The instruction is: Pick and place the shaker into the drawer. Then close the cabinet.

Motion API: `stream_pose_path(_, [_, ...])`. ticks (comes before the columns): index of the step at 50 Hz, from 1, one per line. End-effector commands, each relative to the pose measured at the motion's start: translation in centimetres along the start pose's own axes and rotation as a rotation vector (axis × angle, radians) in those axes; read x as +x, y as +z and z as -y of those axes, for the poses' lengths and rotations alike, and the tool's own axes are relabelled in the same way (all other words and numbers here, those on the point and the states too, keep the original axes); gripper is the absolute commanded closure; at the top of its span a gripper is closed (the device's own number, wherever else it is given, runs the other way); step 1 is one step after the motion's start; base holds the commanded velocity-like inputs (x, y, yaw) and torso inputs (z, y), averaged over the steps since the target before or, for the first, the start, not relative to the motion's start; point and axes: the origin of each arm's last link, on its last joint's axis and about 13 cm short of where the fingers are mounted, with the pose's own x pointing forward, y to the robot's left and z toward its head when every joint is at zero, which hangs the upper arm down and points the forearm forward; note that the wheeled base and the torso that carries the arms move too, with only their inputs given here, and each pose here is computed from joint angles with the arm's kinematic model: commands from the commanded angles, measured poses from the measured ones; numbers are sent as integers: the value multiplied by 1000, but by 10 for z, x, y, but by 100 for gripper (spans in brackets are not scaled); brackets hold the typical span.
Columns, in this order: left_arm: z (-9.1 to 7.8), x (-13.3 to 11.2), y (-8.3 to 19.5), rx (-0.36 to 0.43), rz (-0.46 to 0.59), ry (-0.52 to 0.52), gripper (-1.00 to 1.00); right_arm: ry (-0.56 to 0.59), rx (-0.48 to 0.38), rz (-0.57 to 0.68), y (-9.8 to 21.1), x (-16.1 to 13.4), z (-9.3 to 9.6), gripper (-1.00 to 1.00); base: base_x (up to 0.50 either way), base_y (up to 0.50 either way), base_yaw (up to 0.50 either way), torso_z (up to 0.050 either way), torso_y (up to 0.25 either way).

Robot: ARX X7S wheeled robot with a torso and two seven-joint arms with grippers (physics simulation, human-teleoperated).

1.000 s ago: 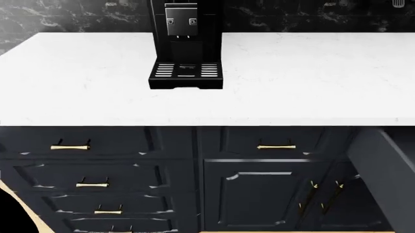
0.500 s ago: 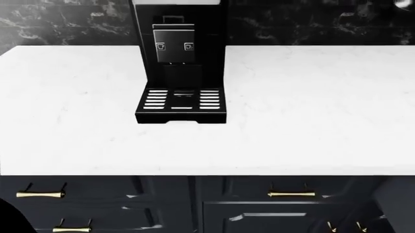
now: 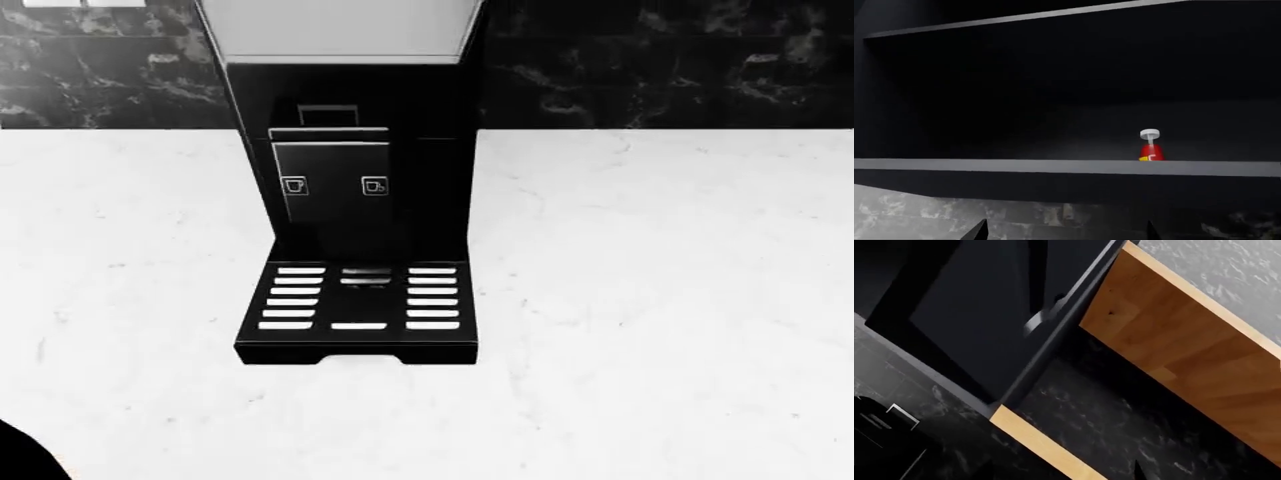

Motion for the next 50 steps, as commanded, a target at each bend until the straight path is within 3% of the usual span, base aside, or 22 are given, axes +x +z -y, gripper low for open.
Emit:
stream_pose_path(1, [0,-2,0,-23,2,-13,-100,13,-4,2,-3,-1,-4,-100,500,0,0,0,0])
stream_pose_path(12, [-1,-5,0,-27,-2,-15,-100,-65,51,-35,-5,-3,-3,-100,182,0,0,0,1])
stream_pose_path(15, [0,-6,0,-29,-4,-15,-100,-157,68,-118,-6,-5,2,-100,0,0,0,0,0])
stream_pose_path(20, [-3,-15,-2,-32,-21,-7,-100,-273,26,-103,10,-9,14,-100,0,0,0,0,0])
stream_pose_path(24, [-5,-29,-9,-36,-56,-3,-100,-395,30,-286,19,2,25,-100,0,0,0,0,0])
stream_pose_path(26, [-6,-35,-13,-37,-75,-2,-100,-405,1,-311,18,13,27,-100,0,0,0,0,0])
stream_pose_path(29, [-8,-45,-21,-37,-103,1,-100,-333,-44,-275,30,35,34,-100,0,0,0,0,0])
stream_pose_path(33, [-8,-59,-32,-40,-143,-1,-100,1,-129,-145,79,101,5,-100,0,0,0,0,0])
stream_pose_path(35, [-8,-67,-37,-44,-163,-3,-100,96,-158,-16,103,119,15,-100,0,0,0,0,0])
stream_pose_path(37, [-9,-77,-43,-48,-190,-3,-100,191,-251,38,122,129,27,-100,0,0,0,0,0])
stream_pose_path(38, [-9,-82,-45,-49,-201,-2,-100,185,-318,25,128,131,32,-100,0,0,0,0,0])
stream_pose_path(41, [-11,-97,-54,-52,-240,1,-100,-5,-500,-58,144,143,36,-100,0,0,0,0,0])
stream_pose_path(43, [-12,-105,-58,-54,-261,2,-100,22,-531,-44,146,157,31,-100,0,0,0,0,0])
stream_pose_path(48, [-12,-119,-66,-65,-303,4,-100,281,-589,29,144,195,13,-100,0,0,0,0,0])
stream_pose_path(50, [-13,-124,-68,-68,-317,7,-100,401,-536,45,137,211,3,-100,0,0,0,0,0])
